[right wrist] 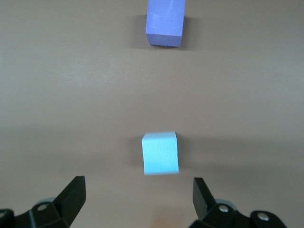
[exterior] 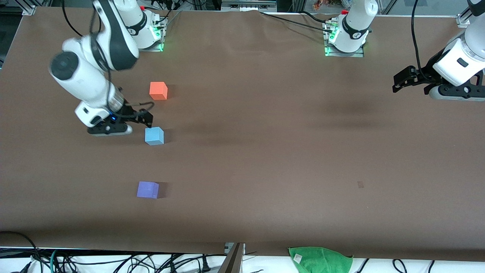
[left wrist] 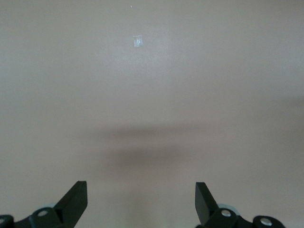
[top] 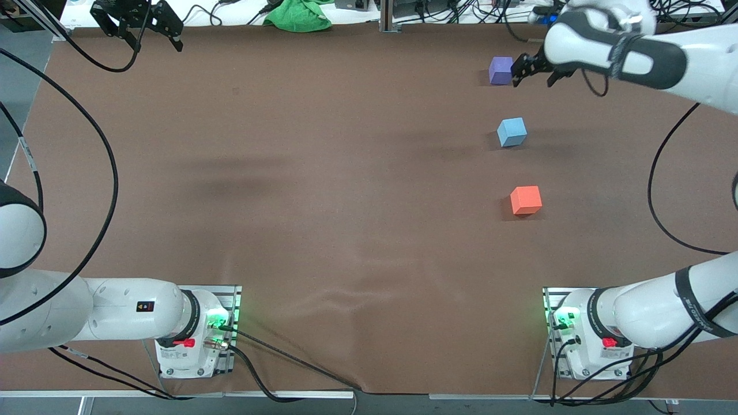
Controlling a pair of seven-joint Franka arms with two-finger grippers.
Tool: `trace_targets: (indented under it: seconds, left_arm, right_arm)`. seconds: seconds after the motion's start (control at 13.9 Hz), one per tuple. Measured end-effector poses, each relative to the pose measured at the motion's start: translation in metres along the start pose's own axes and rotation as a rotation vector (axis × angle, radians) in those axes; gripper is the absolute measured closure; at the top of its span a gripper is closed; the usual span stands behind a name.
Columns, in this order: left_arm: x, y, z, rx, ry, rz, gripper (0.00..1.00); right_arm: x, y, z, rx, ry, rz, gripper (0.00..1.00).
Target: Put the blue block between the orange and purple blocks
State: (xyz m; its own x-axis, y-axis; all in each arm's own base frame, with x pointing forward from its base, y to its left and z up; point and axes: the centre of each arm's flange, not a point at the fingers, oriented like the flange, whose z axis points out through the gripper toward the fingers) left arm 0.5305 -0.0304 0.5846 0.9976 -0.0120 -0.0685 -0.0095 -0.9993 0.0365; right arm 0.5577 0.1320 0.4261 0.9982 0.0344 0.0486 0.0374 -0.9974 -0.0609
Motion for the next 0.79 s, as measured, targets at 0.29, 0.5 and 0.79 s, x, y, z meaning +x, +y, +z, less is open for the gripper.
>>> trace_targets:
  seconds: [0.29,0.5,0.79]
  left_arm:
    - [0.0,0.0,0.0,0.0,0.0,0.001,0.0]
    - [0.0,0.0,0.0,0.0,0.0,0.001,0.0]
    - [0.0,0.0,0.0,0.0,0.0,0.001,0.0]
  right_arm:
    - [0.004,0.028,-0.096,-0.005,-0.108,-0.081,0.0]
    - [-0.002,0.03,-0.141,0.005,-0.171,-0.081,0.0]
    - [-0.015,0.047,-0.163,0.028,-0.165,-0.058,0.0]
